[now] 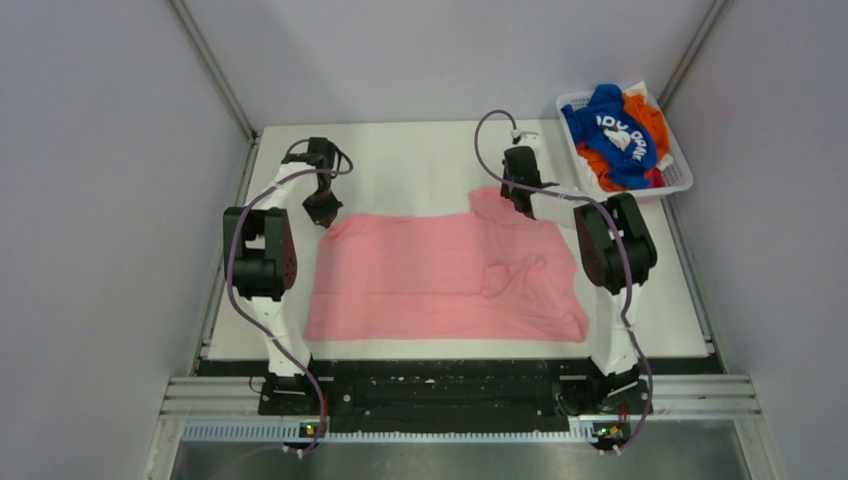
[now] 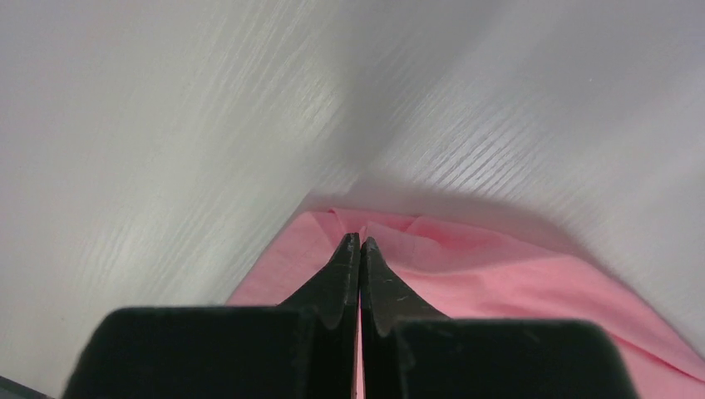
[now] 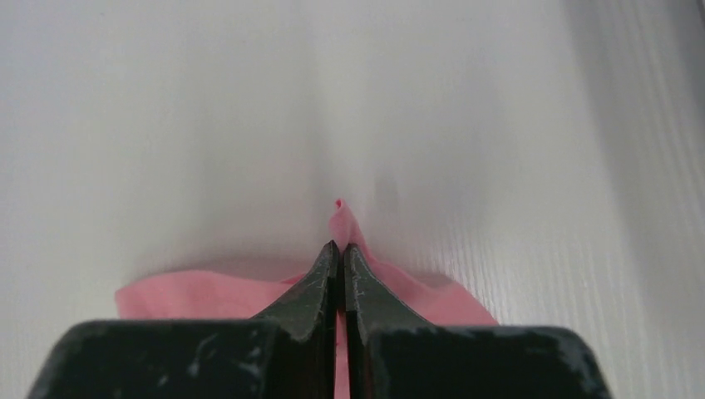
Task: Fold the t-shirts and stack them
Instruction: Grab the side of the flattened tshirt furthest away from the robot with both arms
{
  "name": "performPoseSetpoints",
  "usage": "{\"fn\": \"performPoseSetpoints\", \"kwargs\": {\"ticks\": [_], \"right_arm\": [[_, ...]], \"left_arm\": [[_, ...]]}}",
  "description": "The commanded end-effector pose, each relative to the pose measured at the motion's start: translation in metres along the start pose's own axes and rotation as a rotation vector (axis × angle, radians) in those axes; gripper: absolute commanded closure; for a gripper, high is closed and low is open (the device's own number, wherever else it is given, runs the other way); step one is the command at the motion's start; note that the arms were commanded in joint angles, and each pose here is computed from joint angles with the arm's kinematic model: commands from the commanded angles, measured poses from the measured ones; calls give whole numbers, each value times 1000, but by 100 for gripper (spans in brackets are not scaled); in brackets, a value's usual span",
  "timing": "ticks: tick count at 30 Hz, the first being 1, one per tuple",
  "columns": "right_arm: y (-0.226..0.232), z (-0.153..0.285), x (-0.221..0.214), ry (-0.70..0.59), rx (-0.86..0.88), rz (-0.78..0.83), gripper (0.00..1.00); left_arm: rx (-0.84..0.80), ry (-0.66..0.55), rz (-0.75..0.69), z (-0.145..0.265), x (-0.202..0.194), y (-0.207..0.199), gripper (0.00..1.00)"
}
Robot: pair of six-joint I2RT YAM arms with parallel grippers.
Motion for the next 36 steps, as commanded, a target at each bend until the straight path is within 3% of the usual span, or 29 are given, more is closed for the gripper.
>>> {"fn": "performPoseSetpoints", "kwargs": {"ticks": [1,18,19,23,28,36], "right_arm": [[15,50,63,-198,181,-29,100],[6,172,31,-239,266,192,100],[6,173,32,-242,263,191,100],[6,169,34,-239,230,192,100],[6,162,33,-225,209,204,100],[6,158,30,-218,201,219,100]], "left_arm": [[-66,-91,39,33,4,4,100],[-75,-171,44,62,-38,33,100],[-81,-167,47,61,-35,30,97],[-118,-163,40,50,-16,10,55],[-97,-136,14,27,15,-15,47],[2,-85,-9,-9,33,-28,35]]}}
Point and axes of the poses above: each gripper's point midway between its finger pads, its own z axis back along the fingers, its own y axis along the line the jaws close on, x = y × z, the point moved 6 cm from there along z, back along the fingers, and after that the axes turned 10 degrees about -z, right-handed, at the moved point
